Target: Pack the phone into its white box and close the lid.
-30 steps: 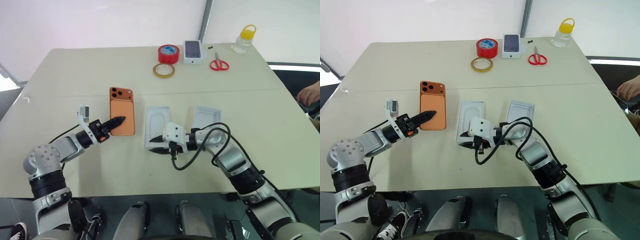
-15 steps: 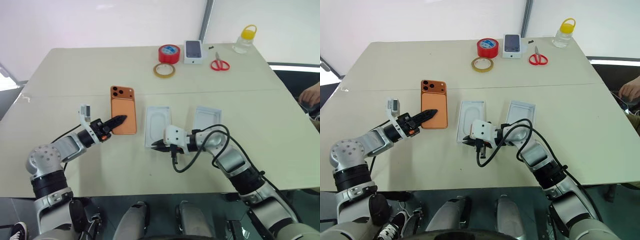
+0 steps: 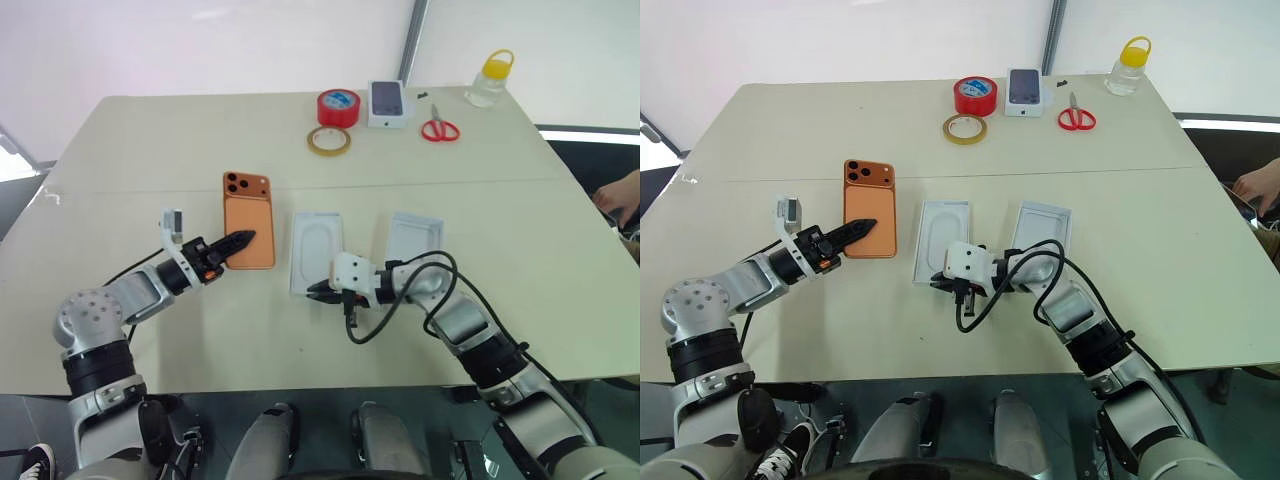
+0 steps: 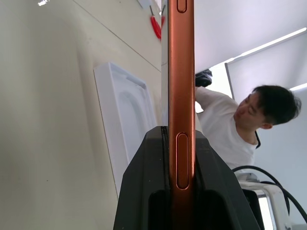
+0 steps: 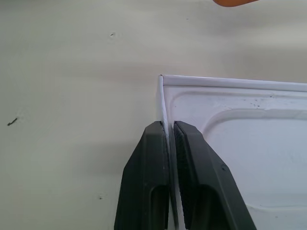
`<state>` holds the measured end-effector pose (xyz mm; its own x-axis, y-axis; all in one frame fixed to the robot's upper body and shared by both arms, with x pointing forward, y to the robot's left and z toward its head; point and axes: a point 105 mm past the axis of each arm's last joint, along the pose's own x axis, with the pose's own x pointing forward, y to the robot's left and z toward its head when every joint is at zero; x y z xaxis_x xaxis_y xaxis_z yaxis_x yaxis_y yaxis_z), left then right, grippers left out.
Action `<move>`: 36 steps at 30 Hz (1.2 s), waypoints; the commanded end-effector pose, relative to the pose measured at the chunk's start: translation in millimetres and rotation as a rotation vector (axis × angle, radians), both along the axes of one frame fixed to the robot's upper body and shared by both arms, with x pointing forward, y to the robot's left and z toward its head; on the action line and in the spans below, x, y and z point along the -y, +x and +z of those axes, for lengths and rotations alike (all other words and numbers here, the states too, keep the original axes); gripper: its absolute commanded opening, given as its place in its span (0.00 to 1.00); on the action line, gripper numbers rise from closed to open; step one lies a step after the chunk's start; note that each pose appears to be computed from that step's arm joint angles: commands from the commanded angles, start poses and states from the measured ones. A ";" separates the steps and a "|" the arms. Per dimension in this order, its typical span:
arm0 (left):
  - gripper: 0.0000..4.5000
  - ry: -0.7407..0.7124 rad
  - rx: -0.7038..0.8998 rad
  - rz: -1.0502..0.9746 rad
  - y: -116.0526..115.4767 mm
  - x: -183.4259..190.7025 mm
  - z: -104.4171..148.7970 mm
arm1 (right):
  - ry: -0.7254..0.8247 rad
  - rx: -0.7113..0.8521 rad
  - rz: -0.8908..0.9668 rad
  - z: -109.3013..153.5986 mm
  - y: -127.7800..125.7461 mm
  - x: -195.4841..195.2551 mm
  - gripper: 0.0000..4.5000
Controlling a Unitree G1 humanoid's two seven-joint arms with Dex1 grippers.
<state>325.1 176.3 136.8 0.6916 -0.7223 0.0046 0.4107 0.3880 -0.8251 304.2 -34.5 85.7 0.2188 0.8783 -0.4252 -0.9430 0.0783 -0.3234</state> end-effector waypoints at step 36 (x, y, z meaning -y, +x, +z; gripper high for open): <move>0.00 0.061 -0.043 -0.154 -12.6 51.4 -15.9 | 0.026 0.030 -0.292 40.4 33.8 76.5 0.47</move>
<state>311.2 125.2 103.5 0.5684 -0.8131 -0.1255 0.3748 0.3917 -0.8403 329.5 -109.5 111.2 0.4303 0.7933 -0.4308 -0.8992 0.3349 -0.2814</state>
